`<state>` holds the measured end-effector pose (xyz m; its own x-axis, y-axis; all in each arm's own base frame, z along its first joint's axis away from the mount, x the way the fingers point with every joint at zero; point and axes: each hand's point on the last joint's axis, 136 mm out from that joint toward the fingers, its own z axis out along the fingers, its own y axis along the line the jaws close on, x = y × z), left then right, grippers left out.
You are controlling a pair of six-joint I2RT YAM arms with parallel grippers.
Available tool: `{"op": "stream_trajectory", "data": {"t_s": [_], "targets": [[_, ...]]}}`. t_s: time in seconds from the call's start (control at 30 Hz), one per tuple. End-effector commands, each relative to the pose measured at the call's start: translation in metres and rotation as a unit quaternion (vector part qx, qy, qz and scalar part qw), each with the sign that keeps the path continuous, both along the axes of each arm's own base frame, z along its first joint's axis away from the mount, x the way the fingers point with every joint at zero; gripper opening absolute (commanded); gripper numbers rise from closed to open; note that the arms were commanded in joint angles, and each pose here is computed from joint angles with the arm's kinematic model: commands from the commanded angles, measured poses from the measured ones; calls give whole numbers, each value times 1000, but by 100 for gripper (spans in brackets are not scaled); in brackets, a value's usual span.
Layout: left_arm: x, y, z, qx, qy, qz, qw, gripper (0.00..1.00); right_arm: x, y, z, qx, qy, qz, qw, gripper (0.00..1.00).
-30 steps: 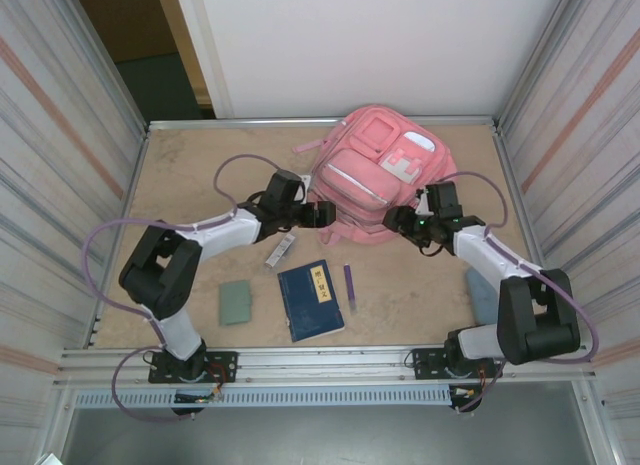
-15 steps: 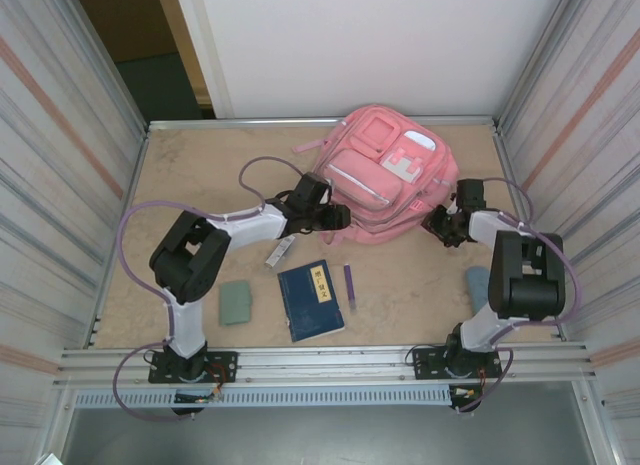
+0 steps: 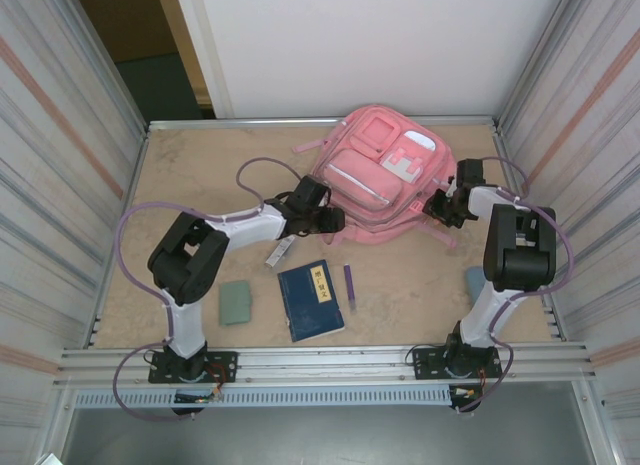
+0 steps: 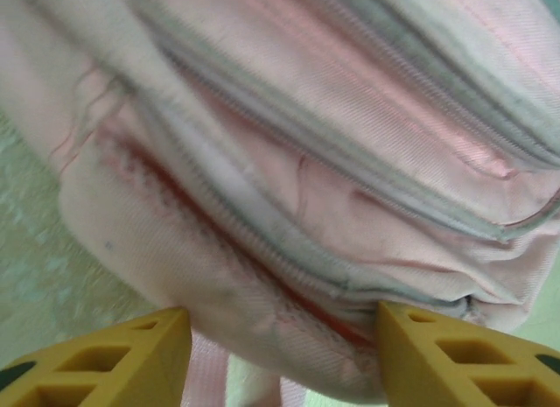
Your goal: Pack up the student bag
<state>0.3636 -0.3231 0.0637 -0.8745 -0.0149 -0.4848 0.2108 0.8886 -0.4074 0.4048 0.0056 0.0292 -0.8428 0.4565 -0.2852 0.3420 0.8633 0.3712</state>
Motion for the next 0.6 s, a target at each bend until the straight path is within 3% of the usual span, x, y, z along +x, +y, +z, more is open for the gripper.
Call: {"op": "stream_trajectory", "data": {"t_s": [0.0,0.27,0.43,0.57], "targets": [[-15,28,-3,35,29,49,998,61,-12,2,-11,2,38,20,999,31],[-1,17,-23,-2,57,77,995,59,-10,13,-17,27,48,37,998,31],[2,13,-27,-5,54,73,996,42,-27,18,-17,35,57,38,997,29],[4,17,-19,8,33,61,998,20,-43,18,-20,26,72,45,996,30]]}}
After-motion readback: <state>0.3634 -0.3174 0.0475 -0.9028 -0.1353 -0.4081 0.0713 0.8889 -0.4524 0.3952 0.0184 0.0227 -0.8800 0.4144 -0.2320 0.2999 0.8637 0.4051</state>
